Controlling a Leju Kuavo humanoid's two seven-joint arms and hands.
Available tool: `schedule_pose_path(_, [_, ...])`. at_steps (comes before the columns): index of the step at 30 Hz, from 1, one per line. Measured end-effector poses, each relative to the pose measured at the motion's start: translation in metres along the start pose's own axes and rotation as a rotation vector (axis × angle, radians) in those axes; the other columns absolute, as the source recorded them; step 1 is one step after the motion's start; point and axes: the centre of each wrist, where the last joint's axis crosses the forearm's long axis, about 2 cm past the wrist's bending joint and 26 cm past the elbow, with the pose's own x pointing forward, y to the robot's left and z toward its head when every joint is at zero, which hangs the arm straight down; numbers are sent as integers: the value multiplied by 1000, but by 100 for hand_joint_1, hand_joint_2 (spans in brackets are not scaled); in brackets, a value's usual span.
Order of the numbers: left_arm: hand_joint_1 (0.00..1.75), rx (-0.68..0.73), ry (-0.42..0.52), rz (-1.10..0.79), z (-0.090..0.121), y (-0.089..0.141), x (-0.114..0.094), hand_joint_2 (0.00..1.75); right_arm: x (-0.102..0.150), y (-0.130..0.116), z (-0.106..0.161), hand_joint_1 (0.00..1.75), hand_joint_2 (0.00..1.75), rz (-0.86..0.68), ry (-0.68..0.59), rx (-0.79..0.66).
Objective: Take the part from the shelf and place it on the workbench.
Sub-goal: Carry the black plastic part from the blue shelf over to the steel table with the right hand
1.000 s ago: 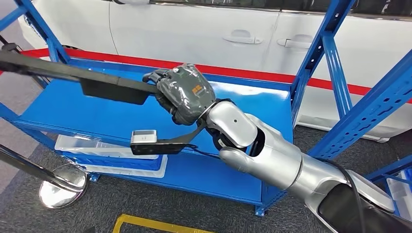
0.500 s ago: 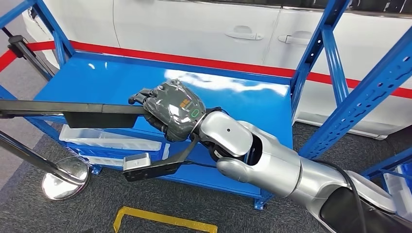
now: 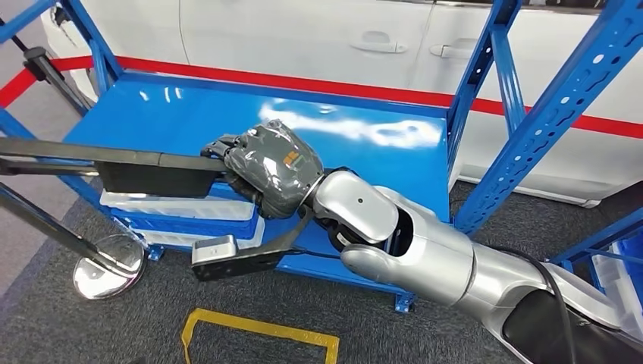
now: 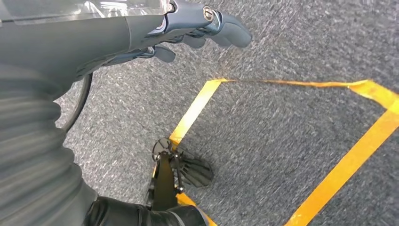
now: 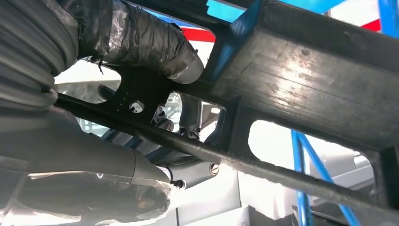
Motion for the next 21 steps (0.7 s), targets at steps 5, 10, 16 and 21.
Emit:
schedule_pose_path(5, [0,9,8,5,-1,1,1,175,-3,-2,2,175,175,7,7,-3])
schedule_pose_path(10, [0,15,12,6,0,1,0,175,-7,-2,5,175,175,13,15,1])
schedule_pose_path(16, [0,13,-2,3,0,1,0,175,-8,-1,8,175,175,12,27,3])
schedule_pose_path(21, [0,8,-7,3,1,-1,-2,175,-10,0,9,175,175,10,33,5])
